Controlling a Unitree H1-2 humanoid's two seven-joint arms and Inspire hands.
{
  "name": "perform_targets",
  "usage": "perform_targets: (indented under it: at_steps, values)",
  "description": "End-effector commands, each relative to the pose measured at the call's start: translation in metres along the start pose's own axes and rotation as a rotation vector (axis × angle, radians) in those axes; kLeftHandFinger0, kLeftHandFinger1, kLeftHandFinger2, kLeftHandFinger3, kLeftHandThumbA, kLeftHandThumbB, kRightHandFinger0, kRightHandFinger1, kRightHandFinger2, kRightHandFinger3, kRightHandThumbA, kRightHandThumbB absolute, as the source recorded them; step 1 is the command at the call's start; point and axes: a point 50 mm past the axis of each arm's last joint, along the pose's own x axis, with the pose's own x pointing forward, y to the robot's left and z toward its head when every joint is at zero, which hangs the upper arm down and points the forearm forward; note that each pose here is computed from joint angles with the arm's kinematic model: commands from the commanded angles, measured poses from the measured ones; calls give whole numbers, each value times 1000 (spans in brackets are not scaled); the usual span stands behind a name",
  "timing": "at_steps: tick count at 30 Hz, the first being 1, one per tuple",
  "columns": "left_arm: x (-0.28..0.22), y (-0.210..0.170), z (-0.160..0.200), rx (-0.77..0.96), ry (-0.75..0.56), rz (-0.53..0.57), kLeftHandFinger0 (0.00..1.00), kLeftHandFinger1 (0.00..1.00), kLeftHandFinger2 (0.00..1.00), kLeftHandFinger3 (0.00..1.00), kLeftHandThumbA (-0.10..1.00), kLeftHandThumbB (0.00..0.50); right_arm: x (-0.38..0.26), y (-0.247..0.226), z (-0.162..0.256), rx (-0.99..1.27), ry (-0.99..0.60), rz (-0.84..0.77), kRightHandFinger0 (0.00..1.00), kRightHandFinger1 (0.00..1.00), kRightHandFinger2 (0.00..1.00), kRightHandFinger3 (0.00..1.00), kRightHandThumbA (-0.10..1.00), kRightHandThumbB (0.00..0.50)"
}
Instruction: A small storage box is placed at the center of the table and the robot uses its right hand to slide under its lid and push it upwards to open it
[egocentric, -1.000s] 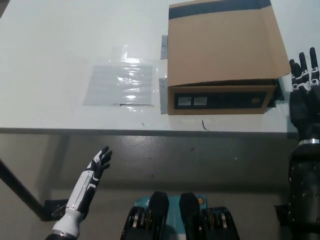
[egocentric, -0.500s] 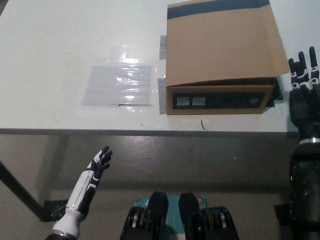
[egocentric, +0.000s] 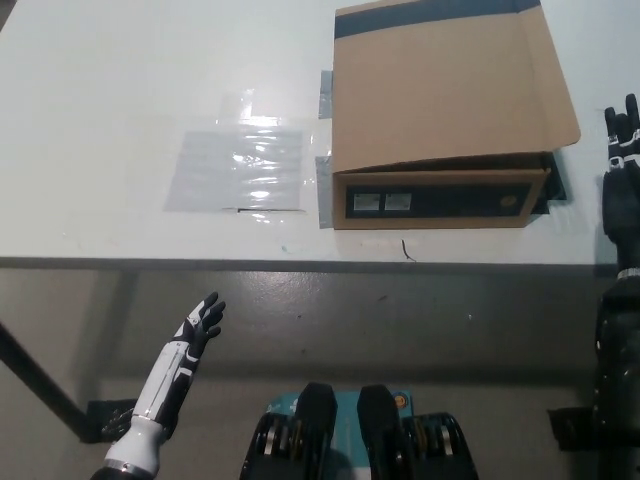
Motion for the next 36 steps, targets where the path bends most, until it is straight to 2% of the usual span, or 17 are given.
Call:
perform_targets:
  at_steps: [1,9,22,26,30,36]
  values:
    - [7,7,10,3,-60,2,1000,1000,1000,1000,1000,500,18,25,6,13,-65,95,1000,1000,1000,1000,1000,257]
    - [7,8,11,17,-69,1,1000,1000,1000,1000,1000,500,18,25,-14,-2,-24,62,1000,1000,1000,1000,1000,273]
    - [8,7,12,12,-67,6,1000,1000,1000,1000,1000,500,11,42,-42,13,61,64,1000,1000,1000,1000,1000,258]
    - [8,7,12,14,-70,7,1000,1000,1000,1000,1000,500,10,46,-45,18,73,67,1000,1000,1000,1000,1000,262]
    - [8,7,12,7,-74,1,1000,1000,1000,1000,1000,500,11,53,-42,41,71,86,1000,1000,1000,1000,1000,292]
    - [8,7,12,11,-71,4,1000,1000,1000,1000,1000,500,10,69,-32,70,49,135,1000,1000,1000,1000,1000,299]
